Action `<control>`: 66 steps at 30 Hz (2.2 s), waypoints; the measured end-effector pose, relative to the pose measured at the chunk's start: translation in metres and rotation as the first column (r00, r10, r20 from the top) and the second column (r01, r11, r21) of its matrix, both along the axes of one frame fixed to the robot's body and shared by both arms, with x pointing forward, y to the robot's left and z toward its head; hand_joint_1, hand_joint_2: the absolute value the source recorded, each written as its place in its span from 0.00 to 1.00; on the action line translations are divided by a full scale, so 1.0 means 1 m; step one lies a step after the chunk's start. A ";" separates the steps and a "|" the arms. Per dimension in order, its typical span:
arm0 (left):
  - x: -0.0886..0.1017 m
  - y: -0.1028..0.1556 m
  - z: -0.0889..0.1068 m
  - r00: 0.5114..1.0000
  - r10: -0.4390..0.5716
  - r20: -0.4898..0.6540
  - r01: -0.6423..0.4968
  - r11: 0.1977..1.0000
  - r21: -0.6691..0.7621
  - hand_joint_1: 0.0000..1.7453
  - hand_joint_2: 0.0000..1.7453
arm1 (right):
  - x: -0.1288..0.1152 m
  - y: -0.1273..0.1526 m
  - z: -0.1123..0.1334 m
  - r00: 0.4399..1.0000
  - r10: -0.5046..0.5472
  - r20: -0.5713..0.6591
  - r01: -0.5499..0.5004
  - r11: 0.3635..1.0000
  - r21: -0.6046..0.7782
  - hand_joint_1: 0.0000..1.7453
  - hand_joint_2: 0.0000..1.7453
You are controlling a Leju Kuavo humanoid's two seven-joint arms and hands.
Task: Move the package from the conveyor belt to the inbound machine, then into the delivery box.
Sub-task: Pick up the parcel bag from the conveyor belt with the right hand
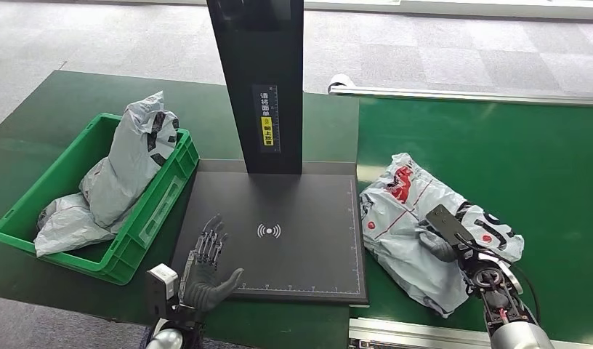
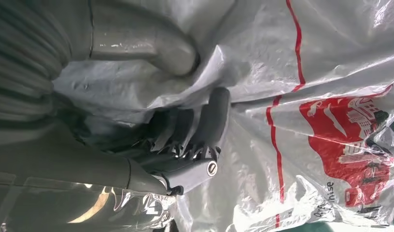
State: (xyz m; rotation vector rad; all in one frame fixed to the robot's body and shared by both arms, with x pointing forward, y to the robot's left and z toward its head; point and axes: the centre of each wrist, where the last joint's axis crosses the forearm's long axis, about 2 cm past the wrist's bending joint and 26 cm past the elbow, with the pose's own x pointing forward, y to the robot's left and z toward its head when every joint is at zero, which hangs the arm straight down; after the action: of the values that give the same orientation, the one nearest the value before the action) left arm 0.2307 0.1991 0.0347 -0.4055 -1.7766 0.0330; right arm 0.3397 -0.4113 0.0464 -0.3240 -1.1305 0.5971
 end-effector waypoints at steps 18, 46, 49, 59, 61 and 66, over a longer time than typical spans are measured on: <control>0.000 0.001 0.000 1.000 0.000 0.001 0.000 1.000 0.003 0.00 1.00 | 0.000 0.004 -0.001 0.999 -0.018 0.028 0.017 0.998 0.052 1.00 1.00; -0.002 0.011 0.006 0.998 0.057 0.019 -0.057 0.998 0.002 0.00 1.00 | -0.001 0.015 0.024 0.941 -0.160 0.297 0.080 0.961 0.265 1.00 1.00; -0.004 0.012 0.005 0.998 0.060 0.016 -0.060 0.998 0.009 0.00 1.00 | -0.010 0.016 0.035 0.916 -0.197 0.351 0.086 0.948 0.307 1.00 1.00; -0.005 0.010 0.009 0.997 0.058 0.055 -0.060 0.998 0.026 0.00 1.00 | -0.045 0.031 0.108 0.765 -0.150 0.626 0.014 0.976 0.217 1.00 1.00; 0.000 0.011 0.013 0.996 0.058 0.073 -0.061 0.998 0.030 0.00 1.00 | -0.047 0.034 0.127 0.737 -0.104 0.668 -0.028 0.983 0.183 1.00 1.00; 0.008 0.012 0.020 0.992 0.062 0.113 -0.066 0.997 0.036 0.00 1.00 | -0.042 0.043 0.159 0.666 -0.023 0.746 -0.097 0.988 0.117 1.00 1.00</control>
State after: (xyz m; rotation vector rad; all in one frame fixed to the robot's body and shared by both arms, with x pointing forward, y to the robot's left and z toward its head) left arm 0.2390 0.2114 0.0542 -0.3273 -1.8980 0.0209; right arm 0.2982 -0.3685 0.2050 -0.4368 -1.9836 0.4059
